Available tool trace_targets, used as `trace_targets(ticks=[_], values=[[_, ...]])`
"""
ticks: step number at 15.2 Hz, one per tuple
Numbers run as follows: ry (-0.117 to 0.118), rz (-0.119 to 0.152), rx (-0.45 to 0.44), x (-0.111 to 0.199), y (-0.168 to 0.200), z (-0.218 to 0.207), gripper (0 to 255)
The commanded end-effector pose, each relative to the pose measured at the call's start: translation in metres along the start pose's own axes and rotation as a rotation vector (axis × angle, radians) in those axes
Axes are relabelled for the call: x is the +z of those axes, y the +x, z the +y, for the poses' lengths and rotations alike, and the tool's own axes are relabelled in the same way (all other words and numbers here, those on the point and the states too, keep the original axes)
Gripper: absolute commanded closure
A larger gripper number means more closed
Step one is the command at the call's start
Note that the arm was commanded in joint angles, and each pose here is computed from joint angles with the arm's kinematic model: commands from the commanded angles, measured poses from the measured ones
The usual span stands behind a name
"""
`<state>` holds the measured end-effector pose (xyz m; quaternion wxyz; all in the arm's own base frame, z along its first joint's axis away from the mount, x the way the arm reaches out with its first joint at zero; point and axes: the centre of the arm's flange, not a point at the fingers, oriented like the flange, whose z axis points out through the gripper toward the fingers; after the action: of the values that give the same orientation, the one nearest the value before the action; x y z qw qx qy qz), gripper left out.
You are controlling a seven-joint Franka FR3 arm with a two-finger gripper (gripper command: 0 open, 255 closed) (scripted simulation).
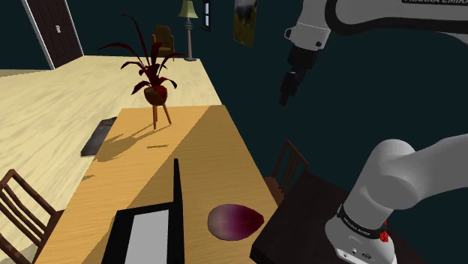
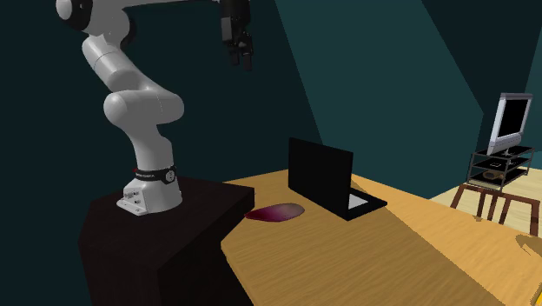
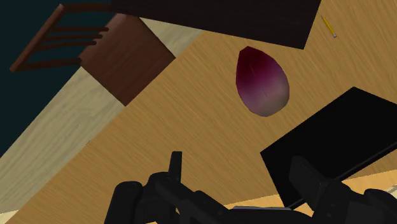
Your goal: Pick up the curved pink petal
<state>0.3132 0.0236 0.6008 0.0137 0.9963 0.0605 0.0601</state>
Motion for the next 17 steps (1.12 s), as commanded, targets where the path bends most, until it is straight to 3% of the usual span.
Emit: trace_targets(ticks=[1,9,17], values=[[0.000,0.000,0.000,0.000,0.000,0.000,0],[0.222,0.068,0.024,0.107,-0.023,0.055,0],[0.445,0.136,0.048,0.224,-0.039,0.085,0]])
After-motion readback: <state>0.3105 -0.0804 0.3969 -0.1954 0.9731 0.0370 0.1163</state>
